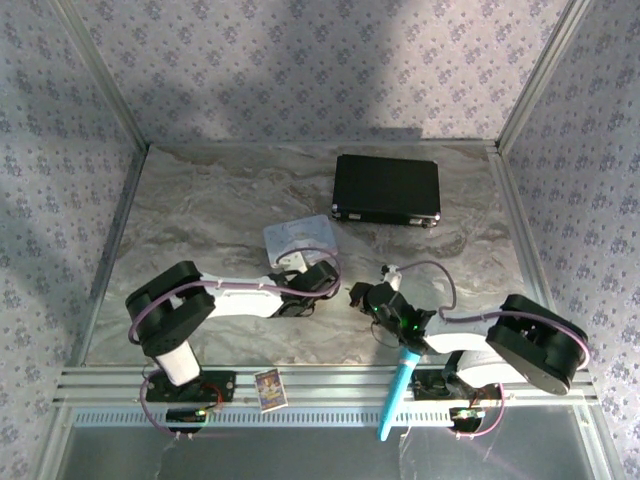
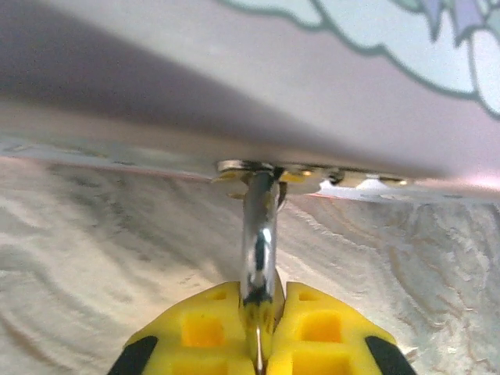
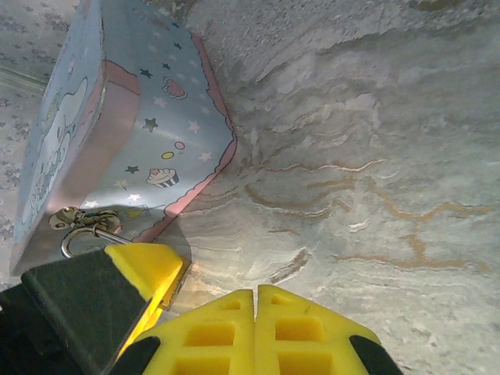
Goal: Unlock the padlock with the key
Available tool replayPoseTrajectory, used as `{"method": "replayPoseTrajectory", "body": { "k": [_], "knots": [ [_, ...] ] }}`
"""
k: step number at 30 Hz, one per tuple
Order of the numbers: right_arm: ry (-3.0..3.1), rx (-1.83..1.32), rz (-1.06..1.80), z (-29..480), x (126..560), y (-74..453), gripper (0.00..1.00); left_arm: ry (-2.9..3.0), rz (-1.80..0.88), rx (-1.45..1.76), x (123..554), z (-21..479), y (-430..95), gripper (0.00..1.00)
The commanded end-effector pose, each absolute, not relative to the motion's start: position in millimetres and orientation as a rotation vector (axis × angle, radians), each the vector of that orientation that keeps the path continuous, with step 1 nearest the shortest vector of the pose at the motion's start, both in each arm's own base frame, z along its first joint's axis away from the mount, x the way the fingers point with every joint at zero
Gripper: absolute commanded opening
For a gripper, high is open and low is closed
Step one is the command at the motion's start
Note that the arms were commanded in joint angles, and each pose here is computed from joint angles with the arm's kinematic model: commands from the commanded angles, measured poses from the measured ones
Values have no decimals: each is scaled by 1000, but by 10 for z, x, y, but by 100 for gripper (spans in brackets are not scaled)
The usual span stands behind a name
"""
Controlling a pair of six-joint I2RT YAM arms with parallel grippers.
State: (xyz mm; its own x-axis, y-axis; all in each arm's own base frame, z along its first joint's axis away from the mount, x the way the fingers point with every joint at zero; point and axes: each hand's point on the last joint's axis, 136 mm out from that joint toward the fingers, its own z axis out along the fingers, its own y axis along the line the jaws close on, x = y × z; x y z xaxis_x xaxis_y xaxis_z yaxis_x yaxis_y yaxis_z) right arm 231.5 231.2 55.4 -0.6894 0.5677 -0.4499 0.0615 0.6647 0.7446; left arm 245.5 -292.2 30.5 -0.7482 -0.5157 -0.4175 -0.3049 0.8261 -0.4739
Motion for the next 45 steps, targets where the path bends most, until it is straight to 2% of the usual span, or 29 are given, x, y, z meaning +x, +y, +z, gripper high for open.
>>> {"method": "replayPoseTrajectory", "body": {
  "k": [1,12,20,45],
  "knots": [
    [2157,483,1050,681,2378,2444,0,2529,-474,-590,2348,233,-2784,0],
    [2103,599,1274,786,2415,2670,0,2480,-863,-854,2313,440,-2882,0],
    [2103,710,1528,739,2399,3024,0,2351,-1063,-1004,2314,555,-2859,0],
    [2140,838,1556,419,2208,2904,0,2196,-1243,-1086,2363,684,-2816,0]
  ]
}}
